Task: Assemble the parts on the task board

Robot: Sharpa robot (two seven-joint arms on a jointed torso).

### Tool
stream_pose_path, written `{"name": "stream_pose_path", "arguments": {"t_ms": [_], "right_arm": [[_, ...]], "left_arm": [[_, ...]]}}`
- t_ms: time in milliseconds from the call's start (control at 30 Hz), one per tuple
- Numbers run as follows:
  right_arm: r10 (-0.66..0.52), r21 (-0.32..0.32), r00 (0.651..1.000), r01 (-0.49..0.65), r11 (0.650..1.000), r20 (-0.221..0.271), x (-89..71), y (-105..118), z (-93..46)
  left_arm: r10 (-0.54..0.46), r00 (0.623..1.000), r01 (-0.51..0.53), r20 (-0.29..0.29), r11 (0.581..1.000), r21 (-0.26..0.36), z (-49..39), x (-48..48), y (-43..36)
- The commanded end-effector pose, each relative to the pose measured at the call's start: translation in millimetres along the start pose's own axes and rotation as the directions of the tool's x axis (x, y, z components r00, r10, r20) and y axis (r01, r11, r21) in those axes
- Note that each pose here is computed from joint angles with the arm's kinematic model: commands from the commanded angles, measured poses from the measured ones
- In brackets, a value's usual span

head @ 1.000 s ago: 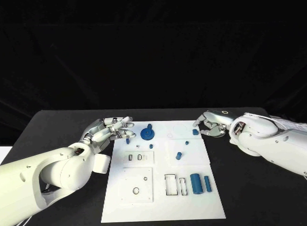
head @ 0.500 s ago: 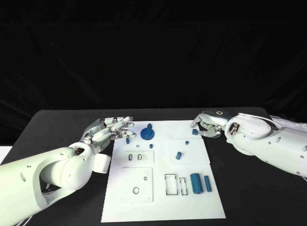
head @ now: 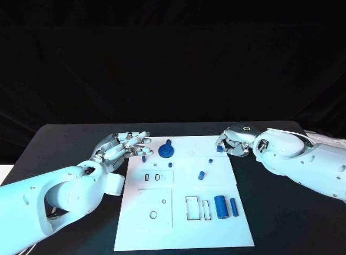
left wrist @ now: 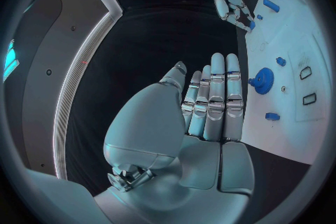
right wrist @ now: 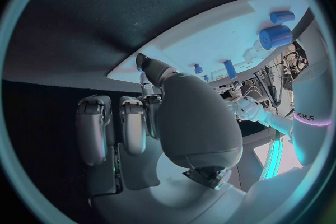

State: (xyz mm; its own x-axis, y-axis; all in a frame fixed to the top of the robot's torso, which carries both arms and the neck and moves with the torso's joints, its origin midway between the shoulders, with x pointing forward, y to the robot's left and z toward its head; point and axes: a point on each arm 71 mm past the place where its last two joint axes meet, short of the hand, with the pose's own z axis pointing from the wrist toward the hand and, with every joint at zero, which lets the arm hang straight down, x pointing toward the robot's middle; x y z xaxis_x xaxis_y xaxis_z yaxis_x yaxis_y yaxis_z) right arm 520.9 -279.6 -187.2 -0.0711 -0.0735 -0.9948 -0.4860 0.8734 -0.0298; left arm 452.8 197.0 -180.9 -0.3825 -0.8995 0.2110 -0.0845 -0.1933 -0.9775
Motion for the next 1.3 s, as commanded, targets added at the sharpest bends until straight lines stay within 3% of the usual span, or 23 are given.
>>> {"name": "stream_pose_path", "arguments": {"t_ms": [33,933,1300], "right_arm": [[-0.024,-0.005,0.999,0.024,1.0,-0.022,2.4,2.5,1.7],[-0.005,-0.008,0.995,0.005,1.0,-0.099,9.9,9.3,3.3],[-0.004,0.006,0.995,0.004,1.0,-0.096,9.6,8.8,2.4]], "left_arm": [[-0.004,1.0,0.004,-0.009,1.0,0.007,0.4,1.8,-0.8],[0.004,1.0,-0.004,0.007,1.0,-0.002,0.2,0.2,-0.3],[0.007,1.0,-0.007,0.014,1.0,-0.006,-0.1,-0.5,-0.1]]}}
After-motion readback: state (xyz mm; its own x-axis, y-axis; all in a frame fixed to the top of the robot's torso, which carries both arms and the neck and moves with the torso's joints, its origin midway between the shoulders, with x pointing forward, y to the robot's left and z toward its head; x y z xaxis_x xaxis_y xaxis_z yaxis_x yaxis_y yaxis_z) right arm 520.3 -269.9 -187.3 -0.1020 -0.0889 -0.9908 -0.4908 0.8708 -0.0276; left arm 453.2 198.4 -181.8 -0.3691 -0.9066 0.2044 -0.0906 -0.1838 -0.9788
